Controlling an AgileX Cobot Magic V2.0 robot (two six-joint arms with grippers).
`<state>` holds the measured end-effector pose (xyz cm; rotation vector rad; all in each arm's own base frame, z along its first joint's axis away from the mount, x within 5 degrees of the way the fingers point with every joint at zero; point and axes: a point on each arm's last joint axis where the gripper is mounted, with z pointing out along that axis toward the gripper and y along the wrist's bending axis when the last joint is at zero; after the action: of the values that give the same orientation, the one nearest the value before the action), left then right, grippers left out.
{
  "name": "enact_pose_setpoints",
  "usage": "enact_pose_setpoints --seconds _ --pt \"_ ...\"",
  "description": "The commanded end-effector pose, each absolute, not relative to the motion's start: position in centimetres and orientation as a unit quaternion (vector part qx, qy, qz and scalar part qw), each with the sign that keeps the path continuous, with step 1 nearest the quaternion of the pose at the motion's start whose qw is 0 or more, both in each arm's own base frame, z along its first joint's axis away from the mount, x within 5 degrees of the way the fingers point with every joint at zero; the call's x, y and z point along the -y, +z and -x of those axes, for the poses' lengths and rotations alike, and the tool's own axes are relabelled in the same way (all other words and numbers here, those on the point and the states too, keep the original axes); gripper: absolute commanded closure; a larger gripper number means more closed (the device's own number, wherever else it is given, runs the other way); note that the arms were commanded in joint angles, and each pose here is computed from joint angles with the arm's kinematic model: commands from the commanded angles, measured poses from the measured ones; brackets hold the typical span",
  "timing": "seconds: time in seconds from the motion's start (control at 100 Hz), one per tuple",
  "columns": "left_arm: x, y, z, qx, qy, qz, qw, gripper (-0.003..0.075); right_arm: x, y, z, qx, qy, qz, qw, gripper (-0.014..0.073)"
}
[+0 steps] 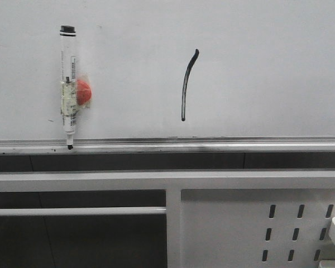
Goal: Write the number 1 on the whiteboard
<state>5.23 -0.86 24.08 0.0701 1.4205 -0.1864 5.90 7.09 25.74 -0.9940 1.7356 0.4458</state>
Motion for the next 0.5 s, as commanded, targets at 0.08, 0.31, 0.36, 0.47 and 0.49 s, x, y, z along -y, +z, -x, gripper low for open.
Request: enact_pose_setpoints --seconds 0.08,0.31,0.36,0.47,0.49 --pt "0.2 21.9 -5.3 -0.636 -0.055 0.012 0.770 0.0740 -7.4 27.2 -5.9 -0.695 0.206 0.409 0.554 0.0664" --pt "-0.1 19.8 -5.6 -0.693 0.003 0.012 0.721 0.0740 -7.4 27.2 -5.9 -0.695 0.206 0.409 0.554 0.0664" --pt "-0.2 19.4 -5.6 -0.709 0.009 0.008 0.705 0.0740 -7.4 27.2 -5.9 -0.695 0.206 0.409 0.554 0.0664" --pt "-0.2 18.0 -5.5 -0.763 0.011 0.011 0.646 0.0740 -7.4 27.2 -5.9 -0.695 0.206 0.409 0.554 0.0664" --pt "-0.2 17.7 -5.4 -0.773 0.011 0.011 0.634 0.0740 -7.4 27.2 -5.9 -0.695 0.206 0.409 0.554 0.0664"
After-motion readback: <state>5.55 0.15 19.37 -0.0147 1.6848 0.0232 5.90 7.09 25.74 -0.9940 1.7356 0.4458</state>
